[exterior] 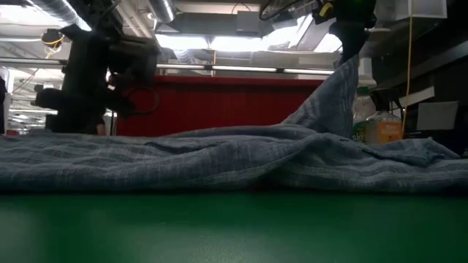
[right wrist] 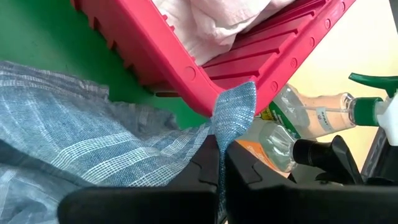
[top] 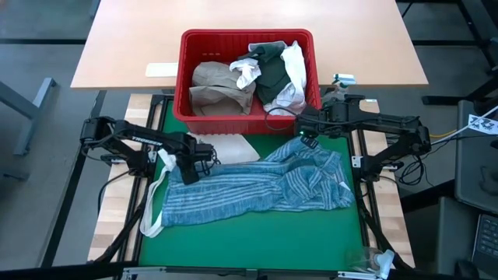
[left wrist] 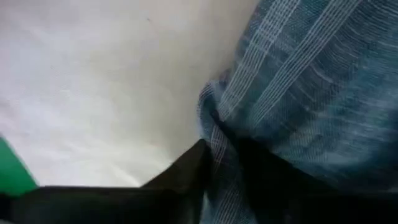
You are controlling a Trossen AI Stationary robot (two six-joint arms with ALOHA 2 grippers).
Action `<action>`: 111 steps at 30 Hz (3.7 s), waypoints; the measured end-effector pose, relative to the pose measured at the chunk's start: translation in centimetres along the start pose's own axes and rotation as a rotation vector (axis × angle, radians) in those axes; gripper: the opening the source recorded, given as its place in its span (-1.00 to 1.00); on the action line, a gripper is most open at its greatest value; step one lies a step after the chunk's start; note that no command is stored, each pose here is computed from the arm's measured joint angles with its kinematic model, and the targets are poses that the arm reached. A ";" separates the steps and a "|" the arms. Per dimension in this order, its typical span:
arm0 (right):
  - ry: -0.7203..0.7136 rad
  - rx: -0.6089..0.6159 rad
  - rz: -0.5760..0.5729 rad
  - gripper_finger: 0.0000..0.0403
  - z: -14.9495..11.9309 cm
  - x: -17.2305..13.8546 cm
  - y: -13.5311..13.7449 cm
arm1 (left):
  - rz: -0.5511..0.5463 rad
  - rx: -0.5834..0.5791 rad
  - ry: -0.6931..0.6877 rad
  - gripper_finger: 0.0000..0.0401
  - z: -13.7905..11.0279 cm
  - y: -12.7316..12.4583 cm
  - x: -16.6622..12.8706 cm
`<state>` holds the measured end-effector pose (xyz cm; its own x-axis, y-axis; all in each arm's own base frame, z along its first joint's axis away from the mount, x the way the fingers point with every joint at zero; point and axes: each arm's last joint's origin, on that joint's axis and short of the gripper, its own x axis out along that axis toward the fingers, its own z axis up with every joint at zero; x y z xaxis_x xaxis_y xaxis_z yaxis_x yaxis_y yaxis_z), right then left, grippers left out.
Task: Fold Laundry from Bin
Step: Fold the blue polo shirt
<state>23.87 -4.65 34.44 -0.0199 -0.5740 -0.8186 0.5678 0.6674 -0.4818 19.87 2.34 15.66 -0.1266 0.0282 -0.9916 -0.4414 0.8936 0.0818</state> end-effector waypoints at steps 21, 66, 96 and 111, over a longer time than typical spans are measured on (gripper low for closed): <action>-0.130 0.036 0.257 -1.00 -4.7 -5.8 2.6 | 0.187 0.009 -0.028 -0.99 -0.8 -3.2 -7.3; 0.229 0.136 0.790 -0.99 -23.0 -2.6 17.1 | 0.210 0.186 -0.164 -0.97 -9.9 -18.8 -2.1; 0.271 0.066 0.831 -0.35 -22.8 -3.7 17.0 | 0.173 0.103 -0.062 -0.45 -9.4 -19.1 -1.9; -0.155 0.031 0.845 -0.36 -16.1 -4.8 16.7 | 0.038 0.118 -0.242 -0.55 -9.9 -17.0 -6.6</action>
<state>20.18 16.84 25.30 0.5313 0.0498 -0.8457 0.3636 0.8883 0.2807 19.37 -17.46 21.77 0.0817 0.1564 -0.9843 -0.3319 0.9355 0.1211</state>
